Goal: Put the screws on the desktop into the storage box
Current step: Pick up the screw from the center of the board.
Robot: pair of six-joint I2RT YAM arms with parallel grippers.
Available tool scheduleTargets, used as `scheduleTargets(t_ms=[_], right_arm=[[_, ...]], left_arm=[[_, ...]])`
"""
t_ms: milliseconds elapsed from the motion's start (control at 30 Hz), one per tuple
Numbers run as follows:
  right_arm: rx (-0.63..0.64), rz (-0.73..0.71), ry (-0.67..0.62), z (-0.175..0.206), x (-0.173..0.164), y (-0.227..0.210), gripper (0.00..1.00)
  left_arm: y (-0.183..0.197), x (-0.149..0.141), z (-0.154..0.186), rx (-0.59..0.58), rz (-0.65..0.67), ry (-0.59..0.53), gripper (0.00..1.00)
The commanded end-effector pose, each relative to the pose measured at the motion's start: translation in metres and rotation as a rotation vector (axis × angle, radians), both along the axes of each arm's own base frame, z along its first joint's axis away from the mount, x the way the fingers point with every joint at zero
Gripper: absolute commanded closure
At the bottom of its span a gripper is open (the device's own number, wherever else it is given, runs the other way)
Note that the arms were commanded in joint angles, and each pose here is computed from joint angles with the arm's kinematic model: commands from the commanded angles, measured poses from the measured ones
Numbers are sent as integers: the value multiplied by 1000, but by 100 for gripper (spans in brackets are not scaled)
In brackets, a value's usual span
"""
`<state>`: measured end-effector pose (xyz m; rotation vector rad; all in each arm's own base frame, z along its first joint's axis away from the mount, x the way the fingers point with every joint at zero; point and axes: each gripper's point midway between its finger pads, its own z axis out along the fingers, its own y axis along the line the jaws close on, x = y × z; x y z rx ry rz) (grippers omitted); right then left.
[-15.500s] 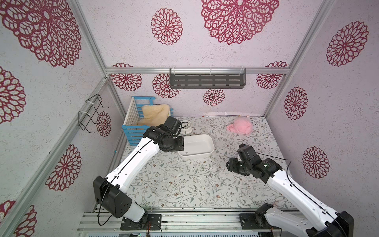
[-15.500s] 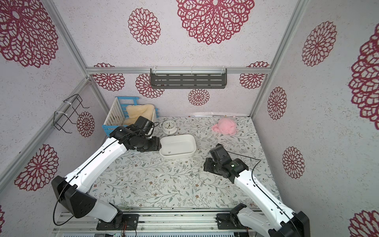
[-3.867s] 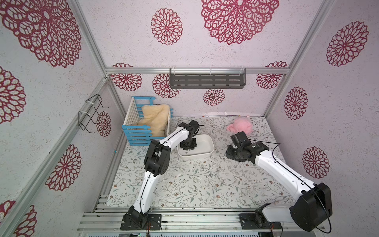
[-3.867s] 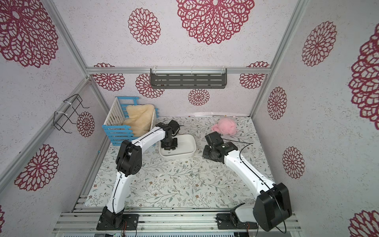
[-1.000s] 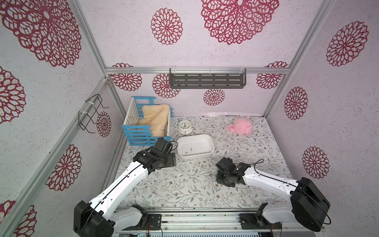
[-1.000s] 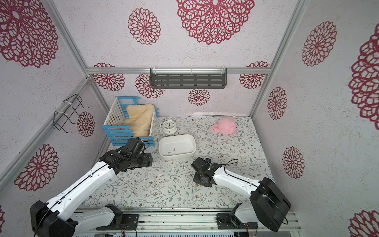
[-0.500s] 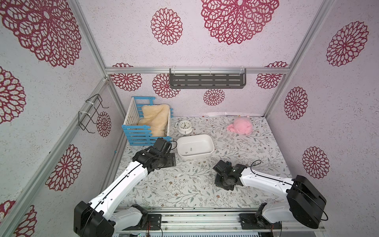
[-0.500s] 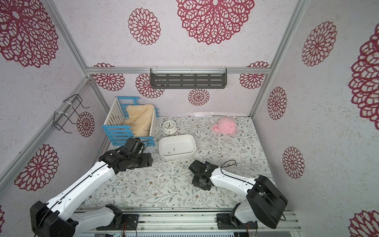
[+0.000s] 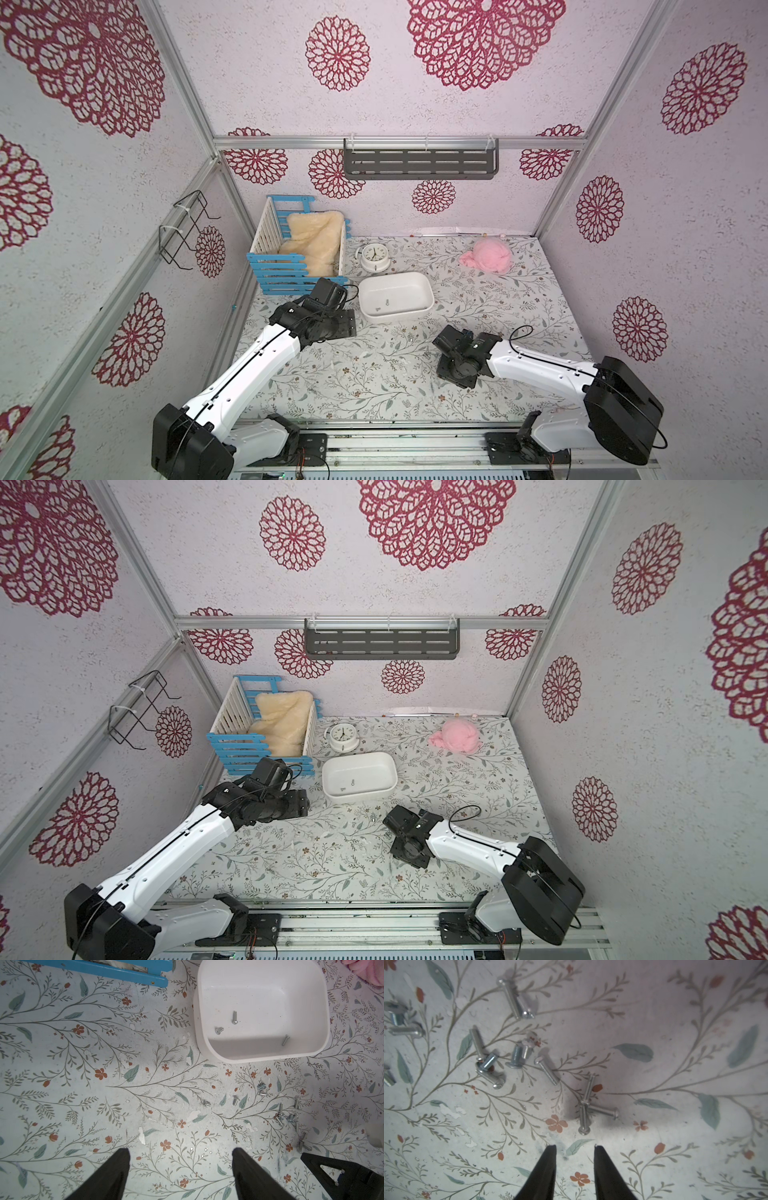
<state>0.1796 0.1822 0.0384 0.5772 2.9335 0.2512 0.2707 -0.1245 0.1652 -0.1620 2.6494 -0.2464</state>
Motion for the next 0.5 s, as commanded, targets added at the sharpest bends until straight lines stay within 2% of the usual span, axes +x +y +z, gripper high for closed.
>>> scheduleTargets(t_ms=[0, 467], right_arm=[[-16, -19, -4, -2, 0, -3, 65], [-25, -25, -2, -4, 4, -7, 65]], left_arm=[[3, 1, 0, 4, 5, 8, 17], [3, 4, 1, -10, 11, 13, 17]])
